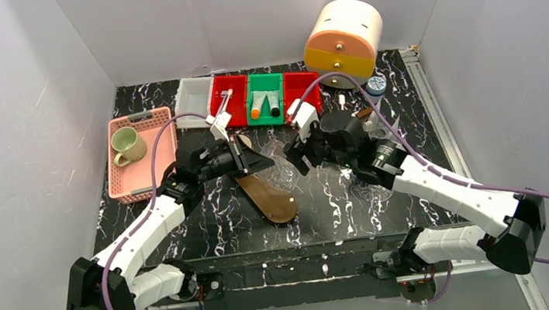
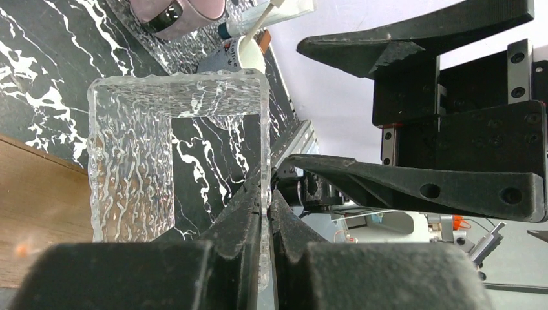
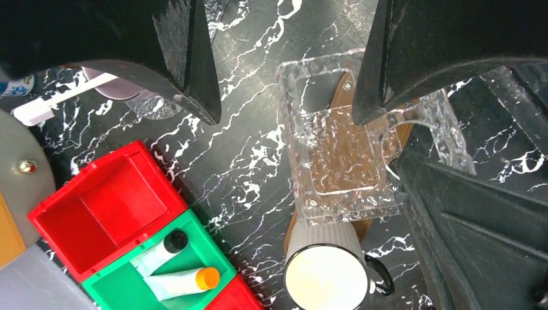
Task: Prepare toiletry sets of a toothbrush and toothpaste on the tray
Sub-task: Pick up the toothpaste holder from the storage box.
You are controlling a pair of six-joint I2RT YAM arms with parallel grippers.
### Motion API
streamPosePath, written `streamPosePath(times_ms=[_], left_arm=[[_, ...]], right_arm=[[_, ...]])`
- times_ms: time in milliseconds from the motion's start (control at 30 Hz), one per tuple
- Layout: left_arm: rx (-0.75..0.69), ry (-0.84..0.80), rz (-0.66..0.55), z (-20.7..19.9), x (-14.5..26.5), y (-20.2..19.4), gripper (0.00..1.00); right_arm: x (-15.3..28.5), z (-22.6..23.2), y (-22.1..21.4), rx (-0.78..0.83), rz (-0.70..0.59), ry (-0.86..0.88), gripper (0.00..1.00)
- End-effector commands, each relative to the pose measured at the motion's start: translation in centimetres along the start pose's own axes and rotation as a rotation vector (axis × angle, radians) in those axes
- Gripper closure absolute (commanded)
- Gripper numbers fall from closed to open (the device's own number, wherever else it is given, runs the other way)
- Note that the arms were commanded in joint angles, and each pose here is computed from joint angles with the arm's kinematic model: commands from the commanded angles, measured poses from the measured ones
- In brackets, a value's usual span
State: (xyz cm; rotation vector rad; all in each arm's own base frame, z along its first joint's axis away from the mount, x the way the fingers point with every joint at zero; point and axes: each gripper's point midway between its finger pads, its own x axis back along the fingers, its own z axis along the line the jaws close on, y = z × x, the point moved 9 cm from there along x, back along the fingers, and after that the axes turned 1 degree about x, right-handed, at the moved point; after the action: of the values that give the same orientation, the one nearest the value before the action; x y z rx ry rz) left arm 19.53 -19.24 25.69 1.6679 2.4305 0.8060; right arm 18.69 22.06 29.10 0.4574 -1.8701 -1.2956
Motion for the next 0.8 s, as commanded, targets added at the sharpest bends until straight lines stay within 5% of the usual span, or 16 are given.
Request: streamPosePath(times_ms=[0,267,400,633,767], left_arm=[[-0.02,-0.065,0.013,-1.0,0.6,-0.2,1.0],[-0.013,-0.081,0.018,-1.3,0.9,-0.4,1.0],[-0.013,-0.067,0.019,-1.1,1.1,-0.6,1.0],[-0.066,0.054,0.007,-0.4,1.4,-0.4,1.0],[-0.111,0.182,-0.016,0.3,2.0,-0.2,0.95]], right_arm=[[-1.0,0.0,1.5,-0.042,-0.027,0.021,0.19],[-3.3,-0.3,-0.4,-0.029,0.052,-0.006,0.31],[-3.4,-0.1,-0.5,-0.04,0.063,0.017,0.47],[-3.7,0.2,-0.4,-0.09,0.143,0.021,0.88],[-3.8,0.3,-0.5,-0.113,0.196,0.008,0.99]])
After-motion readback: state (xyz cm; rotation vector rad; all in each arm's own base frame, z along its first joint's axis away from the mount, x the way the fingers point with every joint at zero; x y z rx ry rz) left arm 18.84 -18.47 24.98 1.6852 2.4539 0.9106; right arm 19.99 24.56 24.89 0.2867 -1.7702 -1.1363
